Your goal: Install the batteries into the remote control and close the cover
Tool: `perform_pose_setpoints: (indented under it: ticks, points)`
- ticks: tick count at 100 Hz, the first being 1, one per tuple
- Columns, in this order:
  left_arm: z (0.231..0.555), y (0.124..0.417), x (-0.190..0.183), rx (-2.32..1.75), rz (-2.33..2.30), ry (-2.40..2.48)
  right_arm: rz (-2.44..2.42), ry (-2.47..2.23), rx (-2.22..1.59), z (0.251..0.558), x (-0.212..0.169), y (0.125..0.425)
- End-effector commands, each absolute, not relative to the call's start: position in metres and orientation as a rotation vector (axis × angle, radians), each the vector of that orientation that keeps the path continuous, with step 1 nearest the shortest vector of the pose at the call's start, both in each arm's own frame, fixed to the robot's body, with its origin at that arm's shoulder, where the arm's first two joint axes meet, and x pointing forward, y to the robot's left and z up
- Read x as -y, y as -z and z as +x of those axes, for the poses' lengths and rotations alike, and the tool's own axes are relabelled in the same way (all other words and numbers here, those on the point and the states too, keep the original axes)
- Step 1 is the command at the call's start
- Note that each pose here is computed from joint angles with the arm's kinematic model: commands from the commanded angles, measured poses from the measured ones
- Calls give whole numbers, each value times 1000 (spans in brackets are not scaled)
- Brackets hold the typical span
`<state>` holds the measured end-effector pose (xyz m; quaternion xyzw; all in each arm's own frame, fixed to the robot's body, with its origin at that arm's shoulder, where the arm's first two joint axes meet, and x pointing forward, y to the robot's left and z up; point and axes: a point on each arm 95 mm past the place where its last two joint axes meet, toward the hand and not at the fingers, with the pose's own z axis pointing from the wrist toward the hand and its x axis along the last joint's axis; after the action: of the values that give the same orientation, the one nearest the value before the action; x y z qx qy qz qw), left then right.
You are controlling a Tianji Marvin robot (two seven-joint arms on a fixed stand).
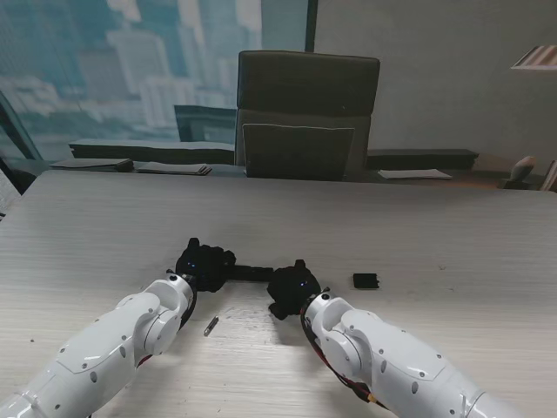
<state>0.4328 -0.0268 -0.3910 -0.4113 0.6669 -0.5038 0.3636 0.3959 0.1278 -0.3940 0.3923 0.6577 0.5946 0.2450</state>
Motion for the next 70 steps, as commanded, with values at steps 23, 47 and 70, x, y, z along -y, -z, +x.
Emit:
perform_pose_setpoints:
  ticks: [23,47,70]
  points:
    - [426,403,24,-1754,-1095,1259,1151,-1625,-1804,386,-130,401]
    - [426,402,24,-1756,-1096,1257,1064,-1661,-1784,388,-118,387]
    - [426,402,25,-1759,-1099,1257,973,-1751,-1801,392,-105,374]
